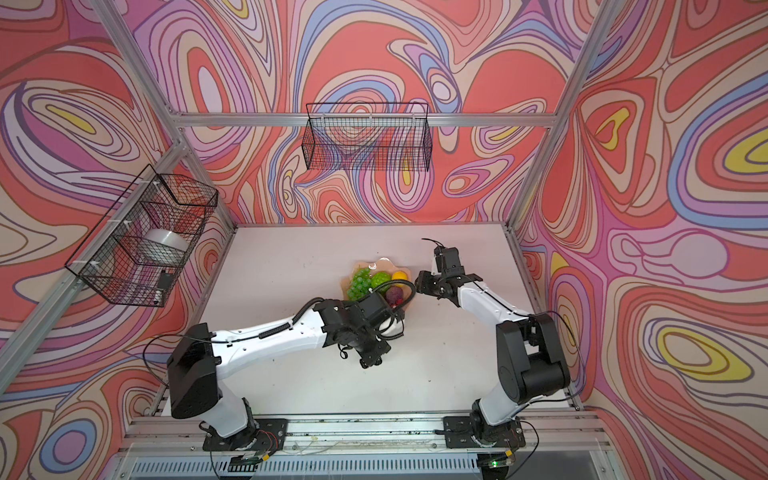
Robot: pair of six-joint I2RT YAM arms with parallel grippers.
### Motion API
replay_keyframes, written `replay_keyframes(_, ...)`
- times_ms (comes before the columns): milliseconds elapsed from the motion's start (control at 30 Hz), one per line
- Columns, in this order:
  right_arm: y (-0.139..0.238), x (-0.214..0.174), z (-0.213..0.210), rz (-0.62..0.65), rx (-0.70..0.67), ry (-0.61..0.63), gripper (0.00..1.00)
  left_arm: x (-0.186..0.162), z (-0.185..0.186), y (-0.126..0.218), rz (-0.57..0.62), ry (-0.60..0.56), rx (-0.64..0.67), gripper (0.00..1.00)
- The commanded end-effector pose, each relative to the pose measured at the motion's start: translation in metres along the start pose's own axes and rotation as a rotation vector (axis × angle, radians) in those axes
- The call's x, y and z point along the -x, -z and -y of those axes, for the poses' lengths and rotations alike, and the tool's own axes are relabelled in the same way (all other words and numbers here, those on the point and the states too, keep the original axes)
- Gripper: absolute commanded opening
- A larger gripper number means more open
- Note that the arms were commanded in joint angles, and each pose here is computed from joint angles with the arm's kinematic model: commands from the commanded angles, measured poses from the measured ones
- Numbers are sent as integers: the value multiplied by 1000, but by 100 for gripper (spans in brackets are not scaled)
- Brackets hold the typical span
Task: Place and organize the fake fruits in the fruit bowl
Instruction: 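Lift the dark cherries with the left gripper and carry them over the bowl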
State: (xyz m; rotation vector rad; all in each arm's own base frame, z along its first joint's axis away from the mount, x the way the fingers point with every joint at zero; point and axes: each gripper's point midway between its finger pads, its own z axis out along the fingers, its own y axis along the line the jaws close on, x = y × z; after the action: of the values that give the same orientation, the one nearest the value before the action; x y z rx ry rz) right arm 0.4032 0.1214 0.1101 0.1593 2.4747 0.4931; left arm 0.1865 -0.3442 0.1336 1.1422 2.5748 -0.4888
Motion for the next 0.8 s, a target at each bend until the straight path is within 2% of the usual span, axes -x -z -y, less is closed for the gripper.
replay_keyframes(0,17,19,-9,79,22,1,52,14,-12,22,54,81,-17,0)
replay_keyframes(167,18,21,-11,64,22,9,52,52,-33,37,167,152,-39,0)
replay_keyframes(367,28,22,-13,83,28,1,51,121,-72,39,321,253,-52,0)
replay_keyframes(600,34,12,-8,75,13,-9,51,183,-116,14,385,433,-52,0)
replay_keyframes(767,34,7,-7,77,16,-23,51,207,-120,-15,389,531,-109,0)
